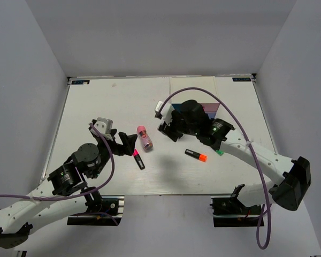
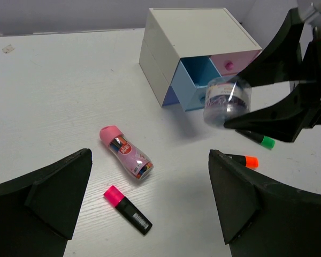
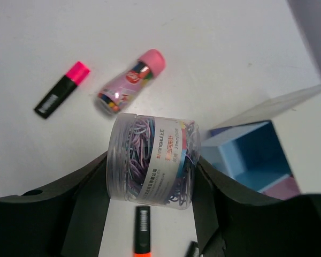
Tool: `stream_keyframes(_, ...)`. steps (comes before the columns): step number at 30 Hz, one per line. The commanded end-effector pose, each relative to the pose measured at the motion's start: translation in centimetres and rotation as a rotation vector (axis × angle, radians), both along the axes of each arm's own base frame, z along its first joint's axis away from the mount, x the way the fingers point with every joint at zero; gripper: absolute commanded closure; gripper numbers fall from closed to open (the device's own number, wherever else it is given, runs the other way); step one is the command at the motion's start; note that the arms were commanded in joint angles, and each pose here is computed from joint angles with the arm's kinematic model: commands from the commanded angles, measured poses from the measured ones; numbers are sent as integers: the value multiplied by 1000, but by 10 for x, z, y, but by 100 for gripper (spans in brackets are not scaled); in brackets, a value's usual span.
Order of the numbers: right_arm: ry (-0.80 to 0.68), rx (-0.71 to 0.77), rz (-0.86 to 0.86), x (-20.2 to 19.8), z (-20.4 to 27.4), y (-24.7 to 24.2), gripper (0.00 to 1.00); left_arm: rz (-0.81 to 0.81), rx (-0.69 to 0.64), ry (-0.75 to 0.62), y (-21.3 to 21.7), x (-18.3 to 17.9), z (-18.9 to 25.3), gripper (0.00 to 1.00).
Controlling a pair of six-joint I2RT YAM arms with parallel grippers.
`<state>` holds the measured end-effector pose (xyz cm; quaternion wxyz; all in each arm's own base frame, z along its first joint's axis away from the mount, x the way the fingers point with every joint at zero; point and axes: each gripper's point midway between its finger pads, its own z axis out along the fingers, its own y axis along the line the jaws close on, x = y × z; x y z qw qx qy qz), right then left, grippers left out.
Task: Sort the stationery into containers
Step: Pick up the stationery from the center of the board, then place the stationery in the drawer.
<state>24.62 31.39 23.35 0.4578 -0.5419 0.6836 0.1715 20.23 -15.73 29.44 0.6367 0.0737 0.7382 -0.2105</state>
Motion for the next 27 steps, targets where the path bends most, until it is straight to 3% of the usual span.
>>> stream_keyframes(1,-171,27,-90,33,44,-16,66,-10,2,-8,-1,0,0,0)
stream_keyframes(7,-296,-10,-161,79,68,-49,62,-11,18,-6,-2,1,-2,0)
stream_keyframes(13,-349,-42,-77,102,76,-57,57,-11,26,-1,-3,2,-4,0)
stream_keyframes(19,-273,-78,92,108,54,-45,55,-11,26,-1,-3,2,-4,0)
stream_keyframes(27,-198,-93,177,120,32,-42,47,-11,26,-1,-3,2,-4,0)
